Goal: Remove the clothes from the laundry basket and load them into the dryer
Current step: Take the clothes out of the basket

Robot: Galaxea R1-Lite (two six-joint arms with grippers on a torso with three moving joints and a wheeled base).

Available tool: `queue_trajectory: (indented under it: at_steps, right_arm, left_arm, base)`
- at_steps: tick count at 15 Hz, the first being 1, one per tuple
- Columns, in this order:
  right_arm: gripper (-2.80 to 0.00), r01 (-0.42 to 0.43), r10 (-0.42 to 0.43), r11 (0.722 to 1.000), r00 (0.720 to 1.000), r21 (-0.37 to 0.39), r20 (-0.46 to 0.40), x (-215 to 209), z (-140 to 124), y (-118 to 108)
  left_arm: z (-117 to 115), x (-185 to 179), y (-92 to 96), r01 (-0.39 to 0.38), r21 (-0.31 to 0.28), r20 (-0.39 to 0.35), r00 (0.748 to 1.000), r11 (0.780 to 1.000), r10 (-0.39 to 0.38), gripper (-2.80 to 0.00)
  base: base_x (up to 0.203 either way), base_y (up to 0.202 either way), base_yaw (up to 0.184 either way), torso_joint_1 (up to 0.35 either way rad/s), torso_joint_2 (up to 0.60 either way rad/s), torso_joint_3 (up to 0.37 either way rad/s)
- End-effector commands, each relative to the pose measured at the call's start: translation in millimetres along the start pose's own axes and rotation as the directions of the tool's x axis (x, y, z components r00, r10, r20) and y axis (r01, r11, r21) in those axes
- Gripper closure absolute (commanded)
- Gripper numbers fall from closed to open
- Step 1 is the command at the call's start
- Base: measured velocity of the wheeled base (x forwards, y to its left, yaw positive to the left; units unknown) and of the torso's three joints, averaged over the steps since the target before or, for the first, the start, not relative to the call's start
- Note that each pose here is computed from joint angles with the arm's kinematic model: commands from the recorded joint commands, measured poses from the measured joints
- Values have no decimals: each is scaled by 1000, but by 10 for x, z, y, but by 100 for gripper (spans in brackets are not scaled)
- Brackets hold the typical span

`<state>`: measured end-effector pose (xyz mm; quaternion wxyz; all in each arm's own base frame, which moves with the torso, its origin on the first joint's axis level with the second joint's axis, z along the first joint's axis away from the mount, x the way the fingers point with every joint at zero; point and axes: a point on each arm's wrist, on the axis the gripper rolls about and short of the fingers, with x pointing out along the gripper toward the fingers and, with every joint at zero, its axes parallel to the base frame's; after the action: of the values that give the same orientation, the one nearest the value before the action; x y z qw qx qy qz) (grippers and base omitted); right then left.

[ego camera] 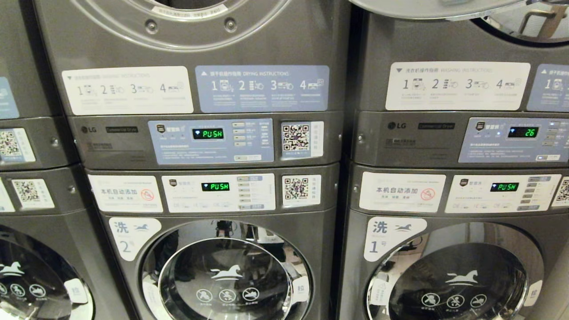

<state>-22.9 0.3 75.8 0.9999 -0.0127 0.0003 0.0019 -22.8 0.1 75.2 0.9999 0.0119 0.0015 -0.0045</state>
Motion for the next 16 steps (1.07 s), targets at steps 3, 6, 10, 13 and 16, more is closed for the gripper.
queue_trajectory:
  at_steps: [3,6,10,13,16]
  right_arm:
    - [0,-4,4,1000,1000,-12,1,0,-5,1]
    - [0,1,-1,1000,1000,-5,2,0,-3,0]
    - [0,-5,5,1000,1000,-12,1,0,-5,1]
    - [0,-5,5,1000,1000,-12,1,0,-4,1]
    - [0,-1,1,1000,1000,-2,1,0,-4,1]
  left_arm:
    - [1,0,0,3,16,2,1000,1000,-3,0]
    - [1,0,-1,3,16,2,1000,1000,-3,0]
    - [-2,0,-1,3,14,-1,1000,1000,-3,0]
    - [-2,0,-1,4,17,-1,1000,1000,-3,0]
    - [-2,0,-1,3,18,-1,1000,1000,-3,0]
  base:
    - [0,0,0,1,3,-194]
    - [0,0,0,5,4,-196]
    - [0,0,0,2,6,-189]
    - [0,0,0,2,2,-55]
    - [0,0,0,-84,236,137]
